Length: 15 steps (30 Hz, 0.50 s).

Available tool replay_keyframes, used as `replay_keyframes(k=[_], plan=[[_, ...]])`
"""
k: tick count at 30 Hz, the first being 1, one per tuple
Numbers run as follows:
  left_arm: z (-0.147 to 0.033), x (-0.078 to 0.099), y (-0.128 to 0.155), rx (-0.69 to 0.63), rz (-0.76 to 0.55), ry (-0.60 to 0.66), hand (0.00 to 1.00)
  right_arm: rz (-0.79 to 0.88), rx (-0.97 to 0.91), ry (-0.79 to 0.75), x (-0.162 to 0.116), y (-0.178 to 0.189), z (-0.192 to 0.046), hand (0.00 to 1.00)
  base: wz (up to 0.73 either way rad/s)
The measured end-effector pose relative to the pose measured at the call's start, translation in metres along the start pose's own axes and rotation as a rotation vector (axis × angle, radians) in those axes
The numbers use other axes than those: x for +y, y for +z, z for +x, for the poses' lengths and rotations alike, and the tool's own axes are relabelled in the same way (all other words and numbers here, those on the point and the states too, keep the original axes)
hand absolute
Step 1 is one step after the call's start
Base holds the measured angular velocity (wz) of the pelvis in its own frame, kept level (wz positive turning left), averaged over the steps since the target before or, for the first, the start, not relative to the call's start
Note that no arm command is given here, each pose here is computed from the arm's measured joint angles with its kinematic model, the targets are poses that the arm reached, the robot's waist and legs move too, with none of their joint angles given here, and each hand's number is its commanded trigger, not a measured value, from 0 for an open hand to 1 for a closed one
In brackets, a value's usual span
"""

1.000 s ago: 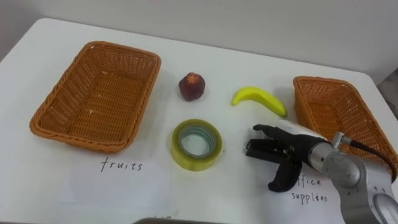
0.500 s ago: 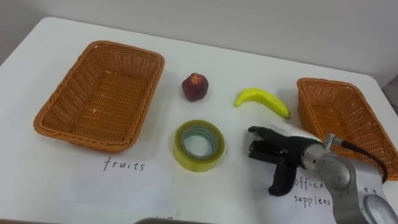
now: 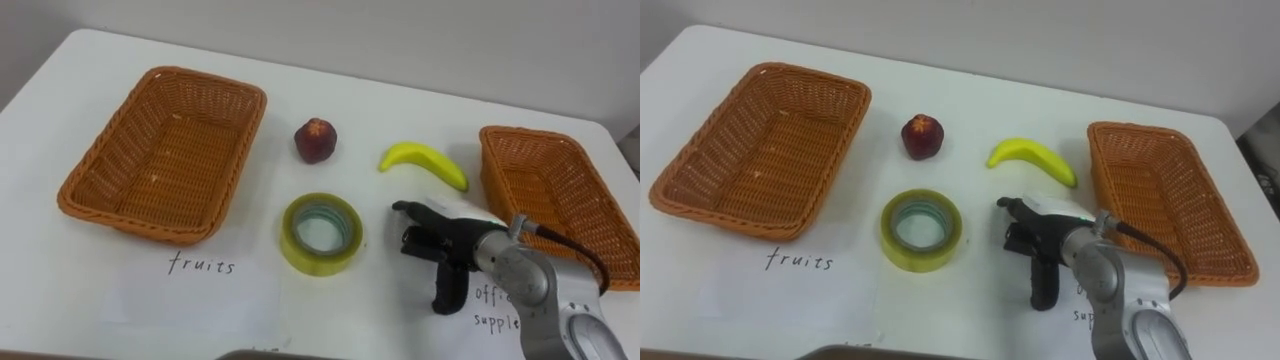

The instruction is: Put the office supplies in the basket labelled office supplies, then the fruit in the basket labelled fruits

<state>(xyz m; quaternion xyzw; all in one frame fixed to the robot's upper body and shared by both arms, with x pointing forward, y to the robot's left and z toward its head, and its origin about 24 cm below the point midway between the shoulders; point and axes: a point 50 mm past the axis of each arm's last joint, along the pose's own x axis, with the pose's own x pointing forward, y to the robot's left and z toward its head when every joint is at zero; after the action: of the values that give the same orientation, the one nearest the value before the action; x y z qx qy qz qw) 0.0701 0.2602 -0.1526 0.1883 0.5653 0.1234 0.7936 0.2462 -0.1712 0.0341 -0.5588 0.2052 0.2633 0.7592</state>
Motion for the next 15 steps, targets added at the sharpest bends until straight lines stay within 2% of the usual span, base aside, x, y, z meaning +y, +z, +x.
replay_keyframes(k=[15], plan=[[-0.001, -0.0014, -0.001, 0.007, -0.011, 0.014, 0.0, 0.018, 0.036, -0.016, 0.003, -0.0055, 0.0006, 0.0, 0.0]])
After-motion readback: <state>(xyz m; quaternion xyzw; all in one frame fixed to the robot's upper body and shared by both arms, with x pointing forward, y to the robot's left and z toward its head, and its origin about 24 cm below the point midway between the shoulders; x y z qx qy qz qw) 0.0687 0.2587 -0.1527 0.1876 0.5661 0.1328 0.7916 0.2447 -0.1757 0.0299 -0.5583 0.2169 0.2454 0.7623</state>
